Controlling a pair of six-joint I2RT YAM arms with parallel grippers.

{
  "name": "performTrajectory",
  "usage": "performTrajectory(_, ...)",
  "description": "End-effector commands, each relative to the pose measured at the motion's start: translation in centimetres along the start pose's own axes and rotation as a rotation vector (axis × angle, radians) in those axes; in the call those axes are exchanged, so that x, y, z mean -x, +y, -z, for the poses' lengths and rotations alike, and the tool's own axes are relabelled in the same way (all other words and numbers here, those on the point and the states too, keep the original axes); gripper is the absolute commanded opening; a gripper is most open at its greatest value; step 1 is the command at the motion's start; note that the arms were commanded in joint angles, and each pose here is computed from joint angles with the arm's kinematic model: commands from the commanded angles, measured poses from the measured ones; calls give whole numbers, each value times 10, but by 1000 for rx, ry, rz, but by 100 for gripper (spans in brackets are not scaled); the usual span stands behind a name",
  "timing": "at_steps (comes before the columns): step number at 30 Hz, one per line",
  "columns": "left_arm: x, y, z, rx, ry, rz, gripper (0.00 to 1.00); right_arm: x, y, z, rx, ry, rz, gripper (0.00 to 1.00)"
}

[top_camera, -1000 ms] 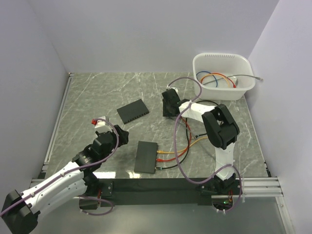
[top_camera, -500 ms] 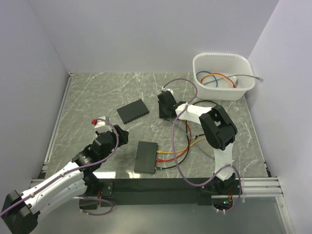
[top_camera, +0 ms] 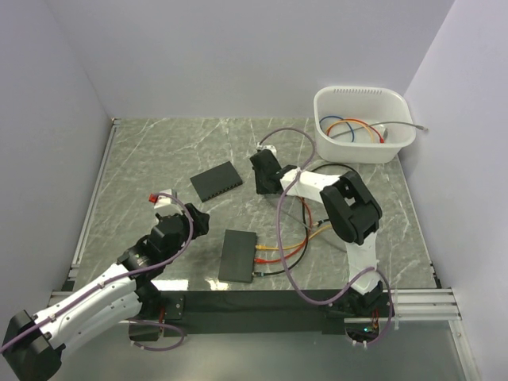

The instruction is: Insert the plug into the switch port

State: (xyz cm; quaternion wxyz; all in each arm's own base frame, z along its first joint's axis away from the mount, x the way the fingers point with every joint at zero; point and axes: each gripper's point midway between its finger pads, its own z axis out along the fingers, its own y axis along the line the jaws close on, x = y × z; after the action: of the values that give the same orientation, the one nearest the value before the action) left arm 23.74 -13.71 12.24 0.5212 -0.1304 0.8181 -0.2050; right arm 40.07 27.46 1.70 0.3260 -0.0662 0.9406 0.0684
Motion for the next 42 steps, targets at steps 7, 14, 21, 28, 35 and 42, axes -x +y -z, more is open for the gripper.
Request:
performTrajectory(7, 4, -9, -1, -46, -7, -11, 71, -15, 10, 49, 8, -23, 123, 0)
performTrajectory(14, 14, -19, 0, -43, 1, -1, 72, 54, 52, 182, 373, -329, 97, 0)
performTrajectory(21, 57, -88, 34, -278, 24, 137, 68, 6, 110, 282, 889, -374, 255, 0)
performTrajectory(28, 76, -140, 72, -566, 48, 225, 62, -41, 126, 320, 1088, -349, 300, 0)
performTrajectory(35, 75, -154, 87, -690, 57, 212, 53, -41, 131, 332, 1132, -364, 305, 0)
performTrajectory(42, 67, -158, 98, -765, 80, 197, 50, -39, 140, 342, 1190, -363, 305, 0)
